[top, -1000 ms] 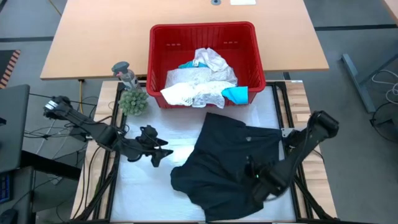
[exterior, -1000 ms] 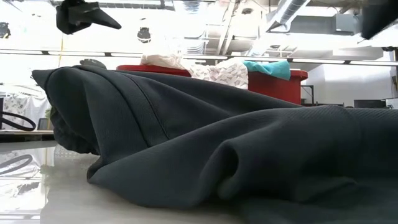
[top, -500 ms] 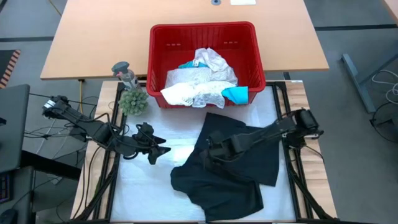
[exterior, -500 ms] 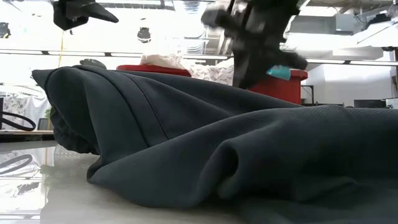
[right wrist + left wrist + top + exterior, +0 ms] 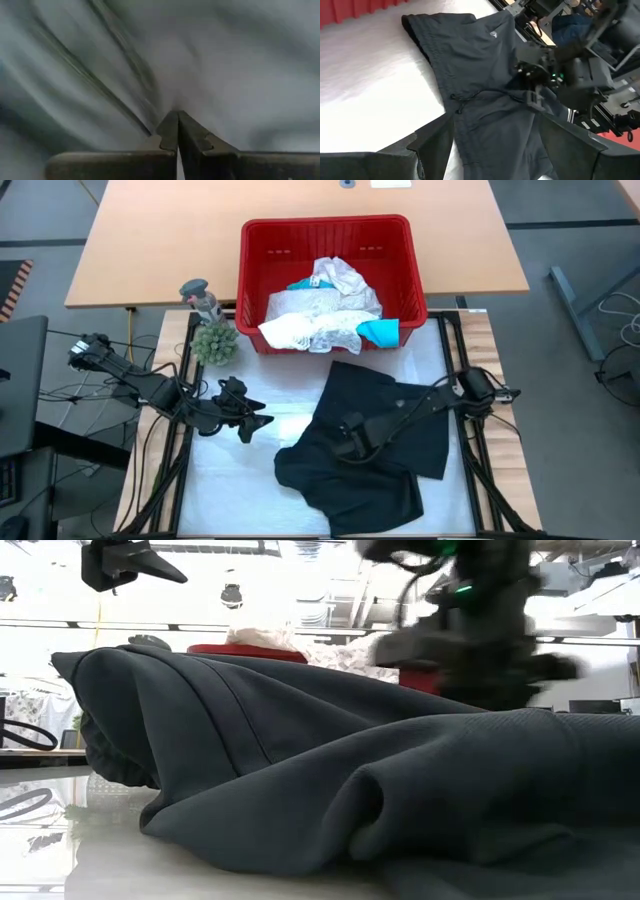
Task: Fold Laundry from Bin
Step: Fold the black shorts
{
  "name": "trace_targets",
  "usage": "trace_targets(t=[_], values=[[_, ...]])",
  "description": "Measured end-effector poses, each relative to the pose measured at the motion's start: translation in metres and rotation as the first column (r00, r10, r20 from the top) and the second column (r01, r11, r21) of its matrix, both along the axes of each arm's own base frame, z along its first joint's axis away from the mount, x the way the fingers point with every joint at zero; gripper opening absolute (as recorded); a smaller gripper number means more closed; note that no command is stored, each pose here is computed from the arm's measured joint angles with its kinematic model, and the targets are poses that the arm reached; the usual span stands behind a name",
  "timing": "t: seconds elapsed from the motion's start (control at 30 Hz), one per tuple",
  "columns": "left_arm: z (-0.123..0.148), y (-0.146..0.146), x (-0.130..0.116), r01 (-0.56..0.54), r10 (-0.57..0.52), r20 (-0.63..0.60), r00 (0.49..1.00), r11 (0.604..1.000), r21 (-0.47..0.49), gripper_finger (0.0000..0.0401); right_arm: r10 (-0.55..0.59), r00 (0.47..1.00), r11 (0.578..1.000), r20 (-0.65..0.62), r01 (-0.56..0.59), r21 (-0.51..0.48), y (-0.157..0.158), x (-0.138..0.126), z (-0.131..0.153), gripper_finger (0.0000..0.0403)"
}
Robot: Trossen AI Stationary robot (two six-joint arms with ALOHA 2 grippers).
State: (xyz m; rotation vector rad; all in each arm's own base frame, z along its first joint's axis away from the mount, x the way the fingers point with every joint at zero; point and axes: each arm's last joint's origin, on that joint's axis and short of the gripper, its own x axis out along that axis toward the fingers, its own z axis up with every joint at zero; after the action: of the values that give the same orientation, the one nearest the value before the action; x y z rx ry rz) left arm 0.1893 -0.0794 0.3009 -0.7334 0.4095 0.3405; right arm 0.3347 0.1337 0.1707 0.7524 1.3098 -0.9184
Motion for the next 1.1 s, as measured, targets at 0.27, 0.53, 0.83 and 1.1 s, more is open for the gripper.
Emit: trace_targets(t=[0.27,0.53,0.83,1.1], values=[[0.0,0.001,0.0,-0.025,0.025,0.007,1.0,1.0,0.006,0.0272,-0.094,0.972,0.99,-0.217,0.069,-0.12,0.016,-0.044,0.02,0.0025],[0.0,-0.001,-0.001,0.054,-0.054,-0.018,0.998,0.998,0.019,0.0272,0.101,0.918,0.986,0.384,-0.04,-0.163,0.007,-0.012,0.07,0.0091],[-0.004,-0.006,-0.005,0.103,-0.102,-0.064,0.993,0.995,0.013,0.0272,0.204,0.835,0.971,0.511,-0.104,-0.217,-0.053,0.047,0.06,0.012],[-0.008,-0.009,-0.011,0.107,-0.106,-0.111,0.988,0.994,0.002,0.0272,0.184,0.877,0.974,0.444,-0.102,-0.203,-0.074,0.064,0.023,0.0118]])
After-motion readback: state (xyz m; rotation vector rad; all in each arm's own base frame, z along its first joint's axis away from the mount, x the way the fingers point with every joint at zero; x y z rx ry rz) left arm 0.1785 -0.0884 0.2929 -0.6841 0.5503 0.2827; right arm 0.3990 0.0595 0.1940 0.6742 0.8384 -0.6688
